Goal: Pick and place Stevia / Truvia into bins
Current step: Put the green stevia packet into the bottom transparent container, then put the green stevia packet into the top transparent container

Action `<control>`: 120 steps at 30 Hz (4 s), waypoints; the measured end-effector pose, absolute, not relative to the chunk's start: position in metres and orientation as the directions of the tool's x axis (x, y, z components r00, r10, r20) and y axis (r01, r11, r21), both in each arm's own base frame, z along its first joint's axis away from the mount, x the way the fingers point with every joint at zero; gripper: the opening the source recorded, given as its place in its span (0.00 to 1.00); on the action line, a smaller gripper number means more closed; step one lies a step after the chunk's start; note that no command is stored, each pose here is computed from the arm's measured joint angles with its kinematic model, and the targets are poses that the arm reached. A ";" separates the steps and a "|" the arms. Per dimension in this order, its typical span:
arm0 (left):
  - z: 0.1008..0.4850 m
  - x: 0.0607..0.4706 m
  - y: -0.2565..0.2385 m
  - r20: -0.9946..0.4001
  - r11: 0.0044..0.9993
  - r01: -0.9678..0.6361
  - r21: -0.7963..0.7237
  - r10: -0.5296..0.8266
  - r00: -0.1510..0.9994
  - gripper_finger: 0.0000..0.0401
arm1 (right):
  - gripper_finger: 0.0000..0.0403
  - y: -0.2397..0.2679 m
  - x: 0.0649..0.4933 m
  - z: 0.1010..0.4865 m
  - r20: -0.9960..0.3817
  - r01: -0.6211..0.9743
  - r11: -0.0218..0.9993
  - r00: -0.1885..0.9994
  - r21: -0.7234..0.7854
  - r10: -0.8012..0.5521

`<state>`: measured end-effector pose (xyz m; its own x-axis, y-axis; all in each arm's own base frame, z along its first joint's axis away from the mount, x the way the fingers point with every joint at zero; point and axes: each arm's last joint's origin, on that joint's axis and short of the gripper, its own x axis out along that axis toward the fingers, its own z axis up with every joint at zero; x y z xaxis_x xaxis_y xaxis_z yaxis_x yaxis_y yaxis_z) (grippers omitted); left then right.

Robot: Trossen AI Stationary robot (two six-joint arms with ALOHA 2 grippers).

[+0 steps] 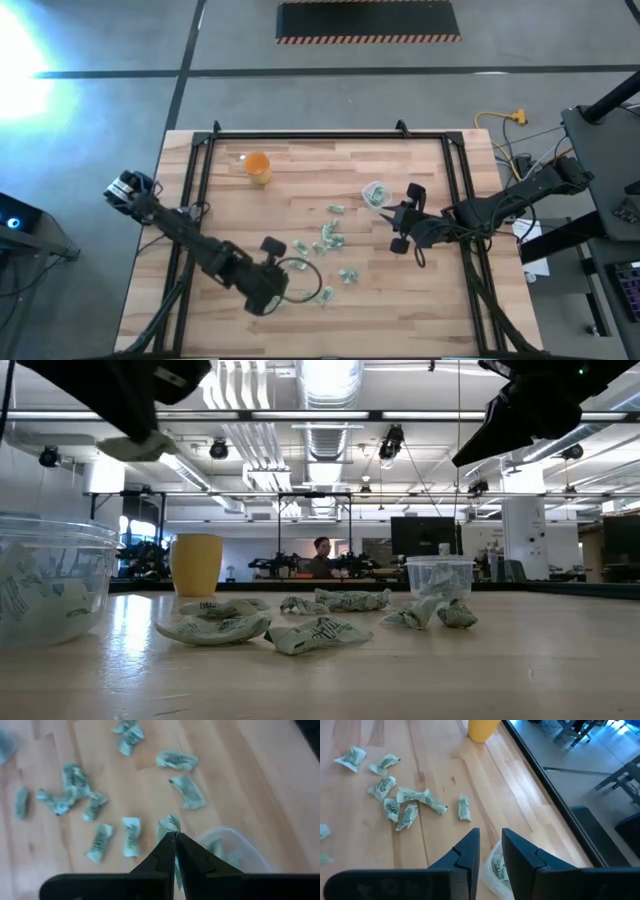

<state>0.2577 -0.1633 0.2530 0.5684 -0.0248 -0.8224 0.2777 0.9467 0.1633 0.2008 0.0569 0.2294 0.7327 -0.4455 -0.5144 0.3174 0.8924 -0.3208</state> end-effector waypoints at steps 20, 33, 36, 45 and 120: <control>0.210 0.226 -0.183 -0.892 0.983 0.176 0.048 -0.037 0.450 0.00 | 0.18 0.061 0.205 0.230 -0.487 0.284 0.923 0.787 -0.260 -0.380; 0.210 0.227 -0.183 -0.882 0.982 0.174 0.071 -0.020 0.472 0.06 | 0.23 0.076 0.213 0.218 -0.433 -0.131 0.987 0.898 -0.087 0.081; 0.210 0.227 -0.183 -0.882 0.983 0.170 0.069 -0.020 0.472 0.14 | 0.23 0.080 0.218 0.211 -0.389 -0.231 0.968 0.905 -0.100 0.175; 0.217 0.228 -0.184 -0.884 0.979 0.198 0.054 -0.045 0.465 0.31 | 0.21 0.088 0.234 0.176 -0.505 -0.264 0.963 0.840 -0.059 0.199; 0.274 0.199 -0.143 -0.577 0.932 0.045 0.360 0.184 0.796 0.31 | 0.02 0.106 0.280 0.135 -0.754 -0.290 0.947 0.650 -0.138 0.089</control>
